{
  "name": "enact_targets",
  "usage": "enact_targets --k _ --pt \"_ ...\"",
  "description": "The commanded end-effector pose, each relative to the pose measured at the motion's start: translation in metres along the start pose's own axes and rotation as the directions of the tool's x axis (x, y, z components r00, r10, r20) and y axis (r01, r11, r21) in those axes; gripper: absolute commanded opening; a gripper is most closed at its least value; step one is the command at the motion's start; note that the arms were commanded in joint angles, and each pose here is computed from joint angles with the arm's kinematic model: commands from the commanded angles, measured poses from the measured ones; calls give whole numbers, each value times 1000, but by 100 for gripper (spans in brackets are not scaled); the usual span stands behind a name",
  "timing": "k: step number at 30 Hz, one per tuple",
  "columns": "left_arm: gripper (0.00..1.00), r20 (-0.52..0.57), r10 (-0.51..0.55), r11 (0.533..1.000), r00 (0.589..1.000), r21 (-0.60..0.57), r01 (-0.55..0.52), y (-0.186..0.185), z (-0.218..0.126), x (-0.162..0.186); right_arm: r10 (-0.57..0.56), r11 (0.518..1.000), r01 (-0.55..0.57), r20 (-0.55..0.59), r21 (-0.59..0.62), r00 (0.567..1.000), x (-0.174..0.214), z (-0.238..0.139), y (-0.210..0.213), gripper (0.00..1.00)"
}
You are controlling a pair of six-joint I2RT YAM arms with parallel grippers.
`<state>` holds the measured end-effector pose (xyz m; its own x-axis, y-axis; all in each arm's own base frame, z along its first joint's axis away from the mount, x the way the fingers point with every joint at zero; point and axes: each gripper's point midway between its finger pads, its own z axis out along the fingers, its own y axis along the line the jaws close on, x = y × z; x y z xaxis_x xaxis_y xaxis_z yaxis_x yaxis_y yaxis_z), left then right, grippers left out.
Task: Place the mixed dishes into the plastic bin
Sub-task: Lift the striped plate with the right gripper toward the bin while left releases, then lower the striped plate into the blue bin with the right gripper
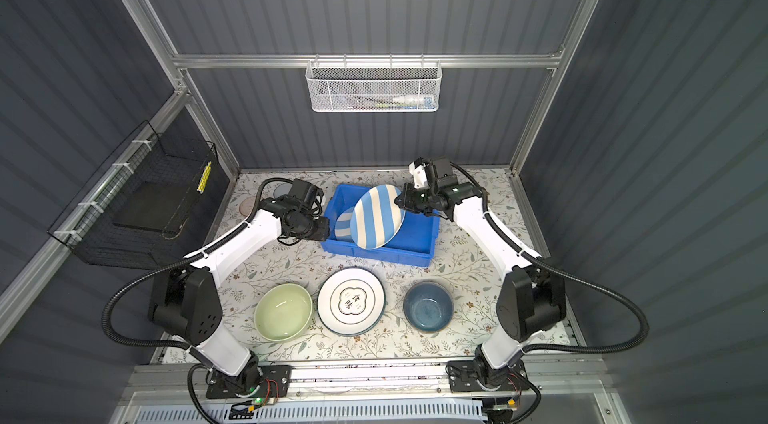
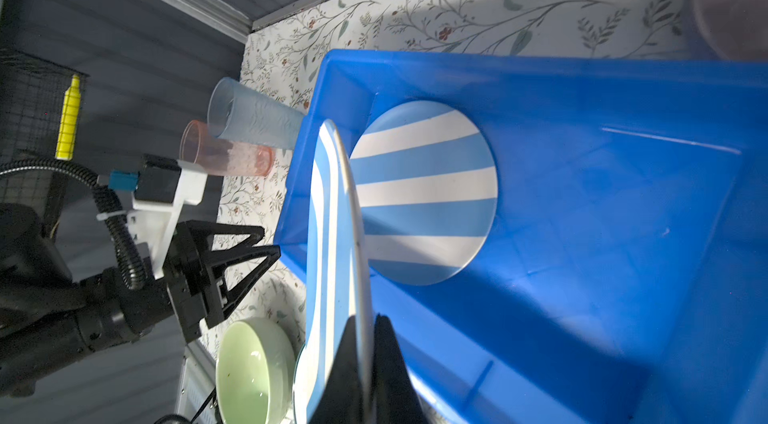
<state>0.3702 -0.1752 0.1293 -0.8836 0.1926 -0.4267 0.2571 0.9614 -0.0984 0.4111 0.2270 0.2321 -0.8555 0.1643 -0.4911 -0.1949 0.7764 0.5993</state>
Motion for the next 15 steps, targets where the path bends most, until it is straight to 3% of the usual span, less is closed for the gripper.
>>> enact_targets --k 1,15 --pt "50 1 26 1000 1000 -16 -26 3 3 -8 -36 999 36 53 -14 998 -26 6 7 1" --pt "41 -56 57 997 997 -49 -60 9 20 -2 26 999 -25 25 -22 999 -31 72 -21 0"
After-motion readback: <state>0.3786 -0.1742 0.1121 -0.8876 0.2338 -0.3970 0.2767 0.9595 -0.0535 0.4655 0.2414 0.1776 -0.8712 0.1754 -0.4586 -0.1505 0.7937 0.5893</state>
